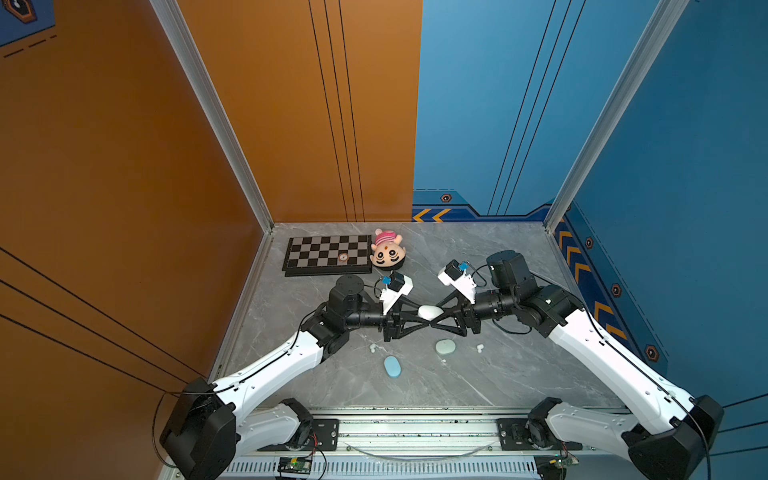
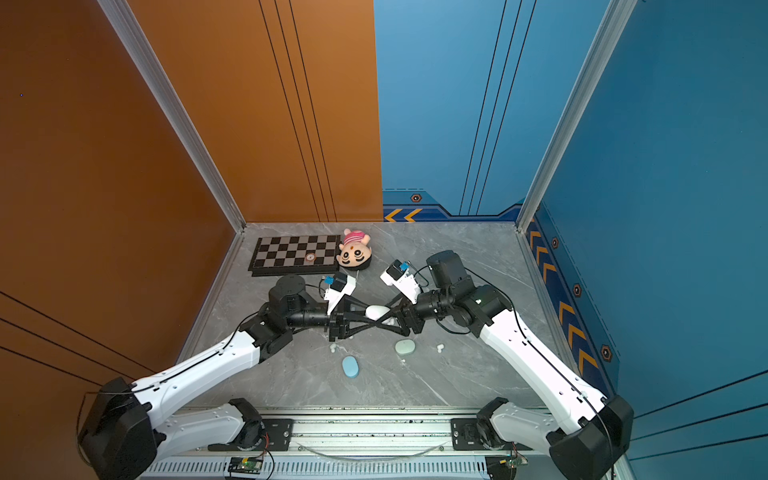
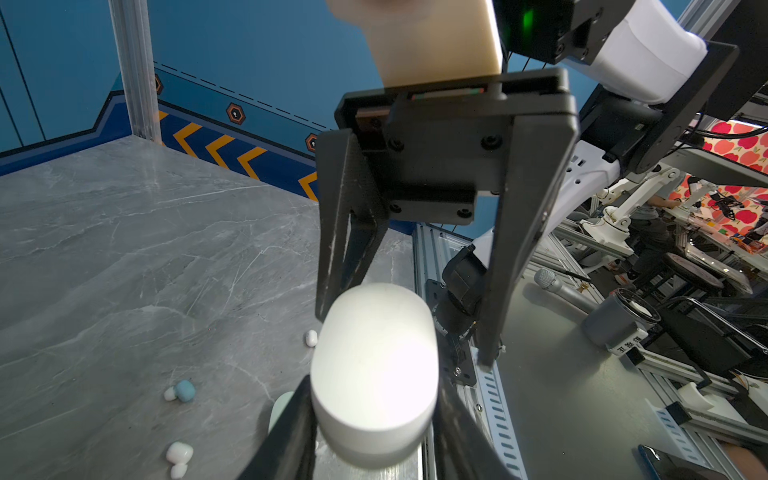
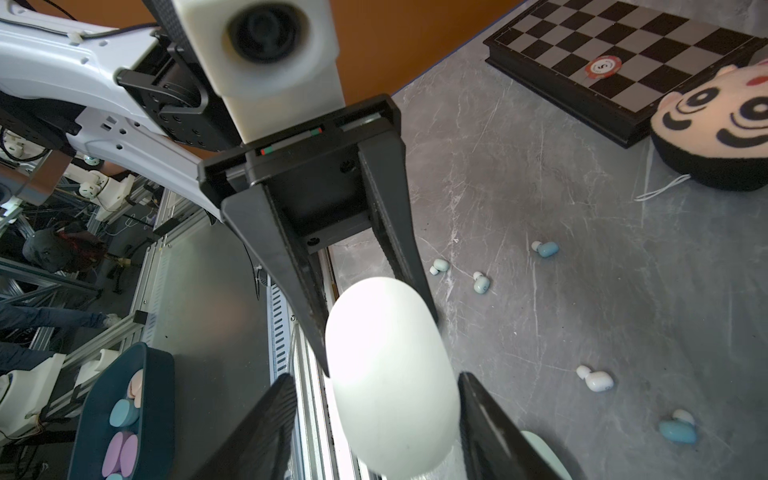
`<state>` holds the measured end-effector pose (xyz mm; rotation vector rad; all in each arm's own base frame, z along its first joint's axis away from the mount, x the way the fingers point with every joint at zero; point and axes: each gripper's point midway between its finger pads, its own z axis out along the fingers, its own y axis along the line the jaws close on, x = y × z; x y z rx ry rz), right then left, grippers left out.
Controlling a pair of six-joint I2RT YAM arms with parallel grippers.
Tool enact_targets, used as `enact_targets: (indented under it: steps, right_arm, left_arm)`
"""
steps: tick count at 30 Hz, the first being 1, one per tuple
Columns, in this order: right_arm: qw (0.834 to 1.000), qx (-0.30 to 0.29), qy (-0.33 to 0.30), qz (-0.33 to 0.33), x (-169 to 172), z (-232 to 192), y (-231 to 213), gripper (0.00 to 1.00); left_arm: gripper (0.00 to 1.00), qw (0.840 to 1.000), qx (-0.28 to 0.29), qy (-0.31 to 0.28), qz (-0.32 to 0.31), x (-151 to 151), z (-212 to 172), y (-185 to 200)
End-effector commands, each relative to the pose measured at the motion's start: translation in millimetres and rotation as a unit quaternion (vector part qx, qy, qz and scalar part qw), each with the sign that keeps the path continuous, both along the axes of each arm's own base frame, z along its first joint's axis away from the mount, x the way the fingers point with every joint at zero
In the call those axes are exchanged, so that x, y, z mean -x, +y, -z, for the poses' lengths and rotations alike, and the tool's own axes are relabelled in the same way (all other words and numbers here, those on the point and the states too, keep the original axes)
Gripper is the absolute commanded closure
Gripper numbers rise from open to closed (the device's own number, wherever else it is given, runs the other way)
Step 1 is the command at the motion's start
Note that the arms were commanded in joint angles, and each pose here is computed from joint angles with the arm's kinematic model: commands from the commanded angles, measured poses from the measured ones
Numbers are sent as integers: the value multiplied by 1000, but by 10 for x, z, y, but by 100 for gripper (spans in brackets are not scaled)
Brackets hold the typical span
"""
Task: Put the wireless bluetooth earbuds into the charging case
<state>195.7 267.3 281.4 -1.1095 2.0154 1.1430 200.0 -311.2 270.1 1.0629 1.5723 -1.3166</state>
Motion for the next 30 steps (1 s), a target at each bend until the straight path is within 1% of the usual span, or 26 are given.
enact_targets:
  steps: [1, 21, 30]
  right_arm:
    - [1000, -2, -23, 14, -31, -54, -37, 35]
    - [996, 3, -38, 84, -398, 8, -150, 31]
    - [994, -4, -39, 99, -468, -28, -163, 30]
  left_arm:
    - [100, 1000, 12, -13, -12, -55, -134, 15]
    - [100, 1000, 17, -21, -1, 9, -182, 10]
    - [100, 1000, 16, -20, -5, -8, -172, 19]
